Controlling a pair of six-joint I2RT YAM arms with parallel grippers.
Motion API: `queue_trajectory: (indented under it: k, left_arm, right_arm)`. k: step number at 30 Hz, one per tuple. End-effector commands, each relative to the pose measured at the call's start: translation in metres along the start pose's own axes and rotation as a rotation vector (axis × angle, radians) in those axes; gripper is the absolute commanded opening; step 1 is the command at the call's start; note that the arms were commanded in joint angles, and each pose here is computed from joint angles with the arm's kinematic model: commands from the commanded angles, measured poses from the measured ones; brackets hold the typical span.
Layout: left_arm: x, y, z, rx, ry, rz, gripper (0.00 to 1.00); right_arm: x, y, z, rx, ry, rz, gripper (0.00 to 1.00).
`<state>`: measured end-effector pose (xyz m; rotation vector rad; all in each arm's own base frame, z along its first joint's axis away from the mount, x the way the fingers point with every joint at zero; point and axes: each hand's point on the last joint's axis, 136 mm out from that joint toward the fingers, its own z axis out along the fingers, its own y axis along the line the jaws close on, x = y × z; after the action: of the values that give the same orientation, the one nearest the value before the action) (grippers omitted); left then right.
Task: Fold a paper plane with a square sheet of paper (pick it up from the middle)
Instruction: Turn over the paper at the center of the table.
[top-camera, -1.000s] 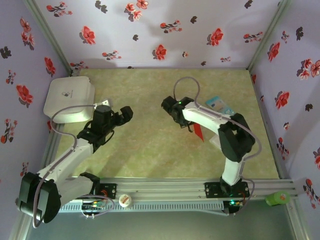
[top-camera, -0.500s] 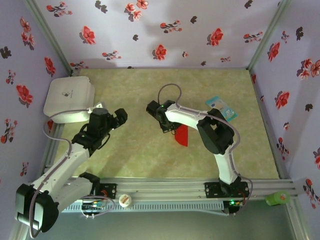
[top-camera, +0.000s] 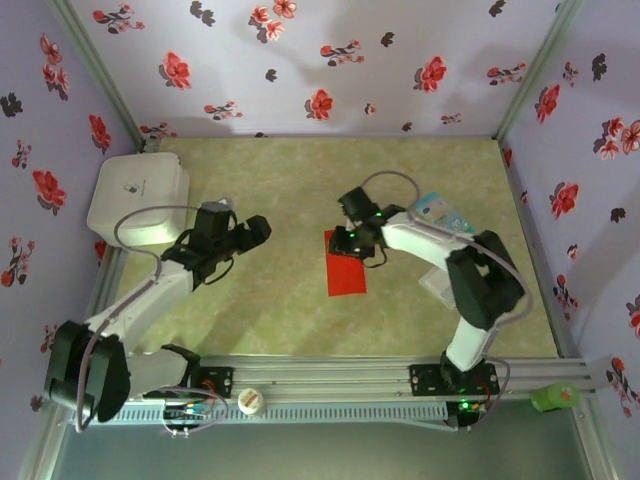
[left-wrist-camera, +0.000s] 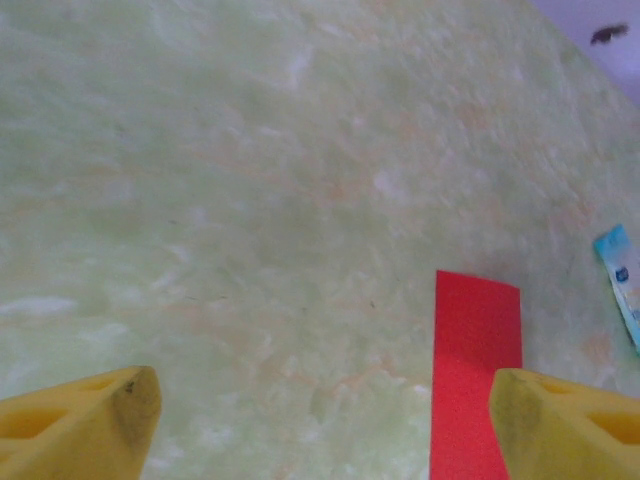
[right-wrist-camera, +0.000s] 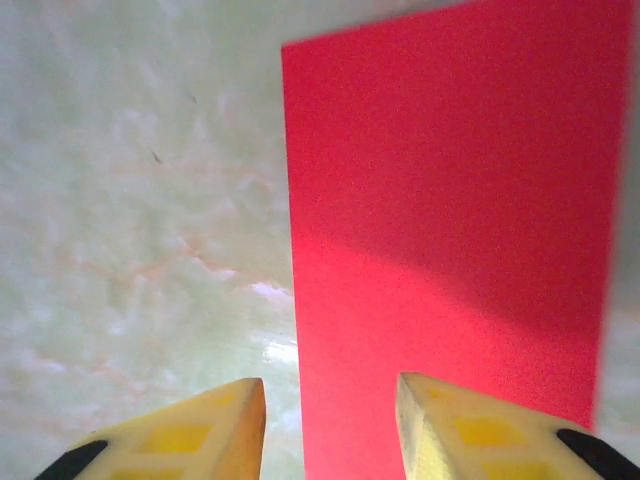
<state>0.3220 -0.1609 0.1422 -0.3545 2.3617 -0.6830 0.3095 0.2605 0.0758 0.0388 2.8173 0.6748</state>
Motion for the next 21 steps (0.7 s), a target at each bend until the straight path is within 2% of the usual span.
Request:
queue_trajectory:
  k: [1,5,9,13,21]
  left_arm:
    - [0.009,-0.036,0.014,0.116,0.097,0.055,0.81]
    - [0.031,-0.052,0.036,0.107,0.204,0.093,0.73]
    - [0.050,-0.065,0.053,0.121,0.250,0.098,0.71]
    - [0.064,-0.068,0.068,0.084,0.309,0.101,0.69]
    - [0.077,-0.070,0.081,0.073,0.339,0.092,0.70]
  right_arm:
    - [-0.009,0.005,-0.013,-0.184,-0.025,0.089,0.30]
    - [-0.004,-0.020,-0.011,-0.237,-0.002,0.185,0.14]
    - [0.002,-0.037,-0.006,-0.256,0.025,0.250,0.06]
    - [0.004,-0.037,0.001,-0.300,0.048,0.275,0.05]
    - [0.004,-0.036,0.006,-0.317,0.061,0.288,0.07]
